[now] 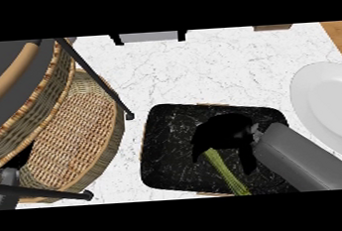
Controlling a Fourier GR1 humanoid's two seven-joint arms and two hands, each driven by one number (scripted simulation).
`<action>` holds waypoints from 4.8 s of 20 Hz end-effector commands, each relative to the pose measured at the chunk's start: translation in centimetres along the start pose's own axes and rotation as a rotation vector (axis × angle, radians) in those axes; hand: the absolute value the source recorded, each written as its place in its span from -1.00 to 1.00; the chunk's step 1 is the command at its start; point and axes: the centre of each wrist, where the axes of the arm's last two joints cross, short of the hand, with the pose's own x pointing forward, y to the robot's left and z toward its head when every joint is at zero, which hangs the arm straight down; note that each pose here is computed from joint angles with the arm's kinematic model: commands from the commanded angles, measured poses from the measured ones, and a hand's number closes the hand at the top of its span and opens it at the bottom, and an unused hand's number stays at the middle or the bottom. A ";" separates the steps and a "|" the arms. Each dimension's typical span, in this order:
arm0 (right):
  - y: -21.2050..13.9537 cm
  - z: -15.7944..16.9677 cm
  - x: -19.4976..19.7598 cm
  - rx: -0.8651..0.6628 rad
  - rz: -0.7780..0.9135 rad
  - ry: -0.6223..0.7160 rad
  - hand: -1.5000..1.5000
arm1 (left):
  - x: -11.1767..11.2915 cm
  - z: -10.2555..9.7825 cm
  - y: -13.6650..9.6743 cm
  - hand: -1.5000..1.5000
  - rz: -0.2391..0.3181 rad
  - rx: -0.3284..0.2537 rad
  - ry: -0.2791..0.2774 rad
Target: Pick the squash from the tray and place it in the plate
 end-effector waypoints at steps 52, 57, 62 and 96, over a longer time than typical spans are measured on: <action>8.4 31.8 -1.4 -1.275 -0.149 1.091 1.00 | -1.0 -0.7 -3.8 0.00 0.084 -0.042 0.021; 10.8 32.7 -3.4 -1.171 -0.371 1.073 1.00 | -1.4 -1.1 -3.6 0.00 0.092 -0.051 0.008; 10.5 32.7 -5.6 -1.062 -0.393 0.991 -1.00 | -1.4 -0.9 -1.8 0.00 0.088 -0.056 0.011; 12.7 41.1 -3.4 -1.480 -0.803 0.364 -1.00 | -2.3 -0.7 -2.8 0.00 0.081 -0.037 0.030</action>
